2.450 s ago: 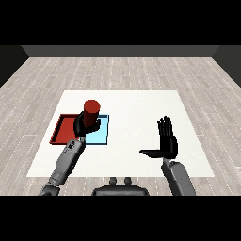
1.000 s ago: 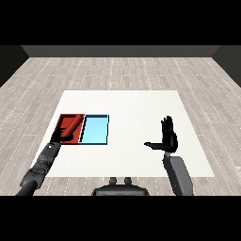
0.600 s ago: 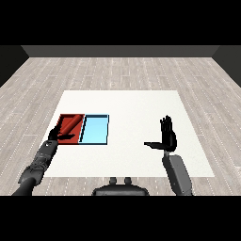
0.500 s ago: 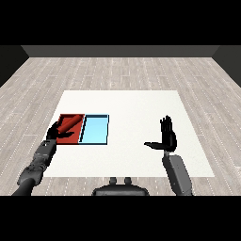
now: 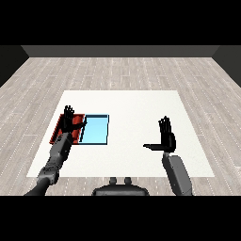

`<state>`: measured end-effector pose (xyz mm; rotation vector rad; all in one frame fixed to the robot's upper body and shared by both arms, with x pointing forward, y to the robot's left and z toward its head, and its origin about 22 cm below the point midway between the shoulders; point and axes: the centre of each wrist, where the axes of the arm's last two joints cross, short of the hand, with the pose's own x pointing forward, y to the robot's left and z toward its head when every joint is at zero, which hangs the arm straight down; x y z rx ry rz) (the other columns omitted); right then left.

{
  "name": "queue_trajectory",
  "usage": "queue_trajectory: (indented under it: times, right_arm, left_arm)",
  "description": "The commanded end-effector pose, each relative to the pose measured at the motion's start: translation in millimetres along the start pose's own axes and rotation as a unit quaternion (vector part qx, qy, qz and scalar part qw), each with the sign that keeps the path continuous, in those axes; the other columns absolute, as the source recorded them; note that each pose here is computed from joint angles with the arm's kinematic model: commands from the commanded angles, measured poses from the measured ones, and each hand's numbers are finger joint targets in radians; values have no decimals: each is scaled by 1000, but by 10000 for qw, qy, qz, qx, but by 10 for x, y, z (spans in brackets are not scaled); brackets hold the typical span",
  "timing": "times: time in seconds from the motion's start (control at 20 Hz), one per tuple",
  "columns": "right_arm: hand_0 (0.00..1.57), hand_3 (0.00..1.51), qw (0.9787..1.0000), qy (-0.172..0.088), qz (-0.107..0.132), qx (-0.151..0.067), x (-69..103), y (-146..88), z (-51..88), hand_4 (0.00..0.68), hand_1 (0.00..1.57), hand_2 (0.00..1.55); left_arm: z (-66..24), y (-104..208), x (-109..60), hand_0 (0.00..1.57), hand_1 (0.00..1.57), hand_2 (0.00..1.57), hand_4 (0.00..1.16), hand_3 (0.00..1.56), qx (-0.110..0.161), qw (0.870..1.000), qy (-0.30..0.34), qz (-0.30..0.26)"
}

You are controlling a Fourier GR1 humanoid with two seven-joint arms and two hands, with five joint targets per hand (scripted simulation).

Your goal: Pick the red can and put it in the red box

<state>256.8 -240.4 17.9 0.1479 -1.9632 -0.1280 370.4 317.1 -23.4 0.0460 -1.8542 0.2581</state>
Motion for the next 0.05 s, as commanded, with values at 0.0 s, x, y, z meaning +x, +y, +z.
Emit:
queue_trajectory:
  times: [0.0]
  right_arm:
    - [0, 0, 9997, -20, 96, 209, -18, -20, -15, 0, 0, 0]
  left_arm:
    - [311, -263, -146, 0, 0, 0, 0, 0, -380, 9935, -644, 858]
